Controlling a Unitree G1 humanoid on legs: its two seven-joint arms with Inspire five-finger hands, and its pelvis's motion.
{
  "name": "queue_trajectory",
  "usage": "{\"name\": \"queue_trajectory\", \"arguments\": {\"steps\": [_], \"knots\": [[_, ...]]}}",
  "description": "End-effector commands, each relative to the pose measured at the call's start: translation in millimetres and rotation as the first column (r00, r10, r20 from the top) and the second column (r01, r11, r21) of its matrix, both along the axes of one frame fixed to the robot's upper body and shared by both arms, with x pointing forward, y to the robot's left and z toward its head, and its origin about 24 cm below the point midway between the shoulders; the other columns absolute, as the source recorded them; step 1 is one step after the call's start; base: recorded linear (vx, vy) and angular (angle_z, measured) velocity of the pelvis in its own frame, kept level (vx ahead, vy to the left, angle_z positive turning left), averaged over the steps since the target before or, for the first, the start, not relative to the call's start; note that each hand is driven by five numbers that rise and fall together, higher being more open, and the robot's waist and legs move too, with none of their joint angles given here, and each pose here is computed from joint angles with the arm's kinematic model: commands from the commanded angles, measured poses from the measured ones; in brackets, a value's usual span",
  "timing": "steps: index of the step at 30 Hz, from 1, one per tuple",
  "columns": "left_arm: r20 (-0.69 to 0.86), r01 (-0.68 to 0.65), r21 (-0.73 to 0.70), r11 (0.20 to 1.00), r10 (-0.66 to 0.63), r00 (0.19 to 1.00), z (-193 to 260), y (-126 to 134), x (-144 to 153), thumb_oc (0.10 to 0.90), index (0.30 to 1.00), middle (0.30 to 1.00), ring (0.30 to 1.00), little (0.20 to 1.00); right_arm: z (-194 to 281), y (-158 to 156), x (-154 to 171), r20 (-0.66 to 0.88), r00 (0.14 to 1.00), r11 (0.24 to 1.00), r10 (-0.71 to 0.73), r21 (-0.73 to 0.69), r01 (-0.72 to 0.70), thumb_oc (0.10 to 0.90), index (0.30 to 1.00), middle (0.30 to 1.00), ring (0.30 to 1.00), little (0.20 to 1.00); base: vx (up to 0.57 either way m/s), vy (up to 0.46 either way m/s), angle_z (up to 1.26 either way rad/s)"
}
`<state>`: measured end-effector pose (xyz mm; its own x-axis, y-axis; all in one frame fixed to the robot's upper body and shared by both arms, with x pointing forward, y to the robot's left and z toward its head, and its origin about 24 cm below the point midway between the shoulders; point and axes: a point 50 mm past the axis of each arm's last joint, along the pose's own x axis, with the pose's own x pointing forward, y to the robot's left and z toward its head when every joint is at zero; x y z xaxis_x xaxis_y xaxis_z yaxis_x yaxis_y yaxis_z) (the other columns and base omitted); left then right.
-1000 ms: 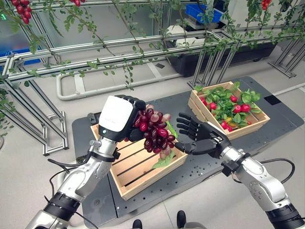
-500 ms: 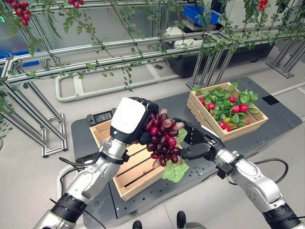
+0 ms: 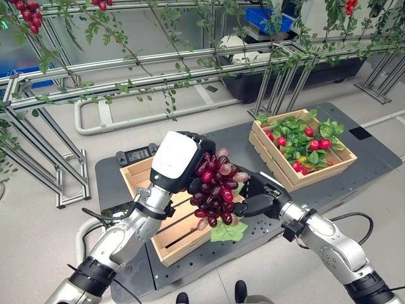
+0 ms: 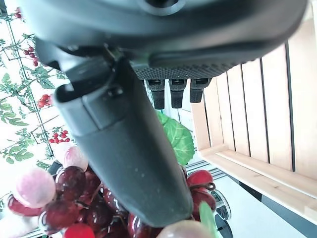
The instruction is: Pick up the fruits from the basket on one side to the basket on the other side
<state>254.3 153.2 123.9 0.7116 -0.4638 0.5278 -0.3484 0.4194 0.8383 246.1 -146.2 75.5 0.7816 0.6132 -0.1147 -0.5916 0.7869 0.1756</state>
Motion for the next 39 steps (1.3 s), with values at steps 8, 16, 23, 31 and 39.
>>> {"name": "queue_trajectory", "arguments": {"steps": [8,16,23,31,39], "knots": [[0.294,0.147,-0.127,0.981,-0.104,0.950,52,-17,0,0.400,0.300,0.300,0.300,0.300,50,-11,13,0.237,0.968,0.987,-0.079,0.156,0.042,0.800,0.900,0.900,0.900,0.900,0.00,0.000,0.00],[0.338,-0.031,-0.094,0.995,0.061,0.939,60,22,3,0.400,0.300,0.300,0.300,0.300,51,-50,11,0.242,0.946,0.973,-0.215,0.133,0.188,0.800,0.900,0.900,0.900,0.900,0.00,0.000,0.00],[0.339,-0.167,-0.087,0.982,0.187,0.922,59,50,8,0.400,0.300,0.300,0.300,0.300,58,-67,10,0.278,0.924,0.964,-0.264,0.100,0.245,0.800,0.900,0.900,0.900,0.900,0.00,0.000,0.00],[0.317,-0.195,-0.117,0.974,0.222,0.922,52,56,10,0.400,0.300,0.300,0.300,0.300,61,-60,10,0.273,0.936,0.973,-0.223,0.125,0.196,0.800,0.900,0.900,0.900,0.900,0.00,0.000,0.00],[0.269,-0.185,-0.201,0.962,0.236,0.934,45,44,15,0.400,0.300,0.300,0.300,0.300,67,-35,14,0.315,0.932,0.979,-0.181,0.147,0.141,0.800,0.900,0.900,0.900,0.900,0.00,0.000,0.00]]}}
